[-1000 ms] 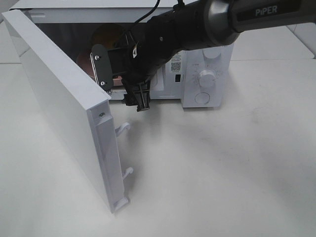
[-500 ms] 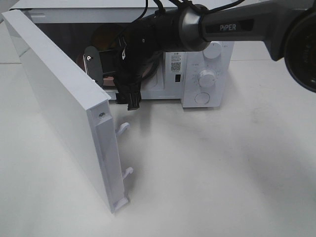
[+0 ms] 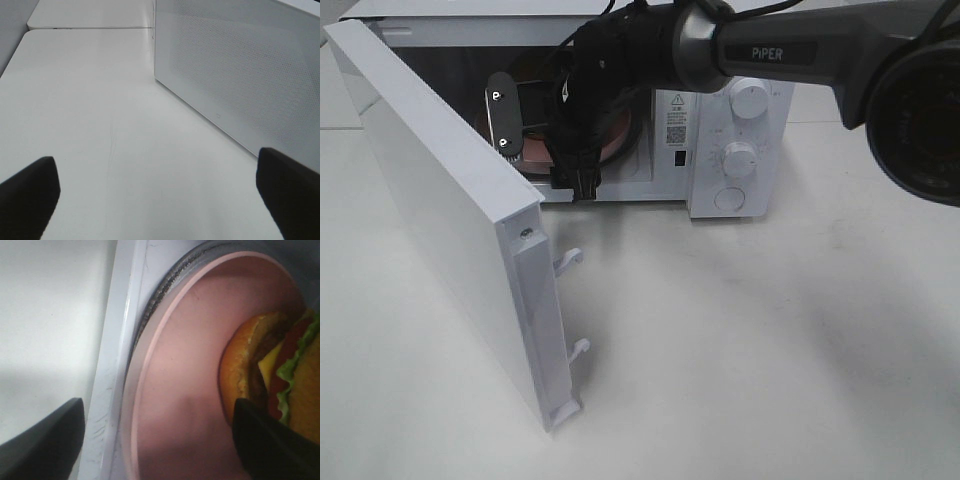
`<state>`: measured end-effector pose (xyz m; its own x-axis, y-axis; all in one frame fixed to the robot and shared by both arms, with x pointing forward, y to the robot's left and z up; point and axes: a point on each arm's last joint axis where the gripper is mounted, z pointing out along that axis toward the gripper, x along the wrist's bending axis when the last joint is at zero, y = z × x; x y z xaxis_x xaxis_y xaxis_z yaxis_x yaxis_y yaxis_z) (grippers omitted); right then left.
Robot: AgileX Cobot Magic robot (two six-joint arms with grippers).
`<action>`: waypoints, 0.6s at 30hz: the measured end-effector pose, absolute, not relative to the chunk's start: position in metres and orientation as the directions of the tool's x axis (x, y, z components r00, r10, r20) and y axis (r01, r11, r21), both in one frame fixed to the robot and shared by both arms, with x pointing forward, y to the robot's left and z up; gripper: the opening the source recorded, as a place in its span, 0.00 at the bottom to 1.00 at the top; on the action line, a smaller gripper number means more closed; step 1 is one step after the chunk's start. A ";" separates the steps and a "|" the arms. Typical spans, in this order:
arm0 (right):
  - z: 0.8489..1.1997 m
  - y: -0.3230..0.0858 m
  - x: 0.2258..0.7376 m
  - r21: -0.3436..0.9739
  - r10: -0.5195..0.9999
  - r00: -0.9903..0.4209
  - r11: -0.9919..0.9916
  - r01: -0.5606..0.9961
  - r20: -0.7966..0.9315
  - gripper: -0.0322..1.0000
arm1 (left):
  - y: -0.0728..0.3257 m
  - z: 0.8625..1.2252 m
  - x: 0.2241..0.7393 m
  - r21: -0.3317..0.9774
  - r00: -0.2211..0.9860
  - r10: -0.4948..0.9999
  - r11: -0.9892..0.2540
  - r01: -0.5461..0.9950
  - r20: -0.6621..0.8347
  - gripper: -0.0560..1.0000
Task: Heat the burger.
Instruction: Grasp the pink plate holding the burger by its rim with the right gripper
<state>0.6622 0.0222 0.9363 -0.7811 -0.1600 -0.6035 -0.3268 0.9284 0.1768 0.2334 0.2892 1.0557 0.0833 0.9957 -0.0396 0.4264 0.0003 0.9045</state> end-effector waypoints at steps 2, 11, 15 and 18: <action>0.934 0.024 0.664 0.177 -0.159 -0.780 0.928 -0.327 -0.605 0.78 | 0.289 1.056 0.233 0.905 0.083 0.996 0.000 0.426 -0.040 0.99; 0.925 0.033 0.673 0.219 -0.123 -0.780 0.923 -0.318 -0.614 0.77 | 0.289 1.056 0.233 0.905 0.083 0.996 0.000 0.426 -0.040 0.99; 0.920 0.037 0.675 0.266 -0.085 -0.791 0.916 -0.302 -0.606 0.77 | 0.289 1.056 0.233 0.905 0.083 0.996 0.000 0.426 -0.040 0.99; 0.916 0.041 0.676 0.311 -0.055 -0.805 0.905 -0.290 -0.591 0.77 | 0.289 1.056 0.233 0.905 0.083 0.996 0.000 0.426 -0.040 0.99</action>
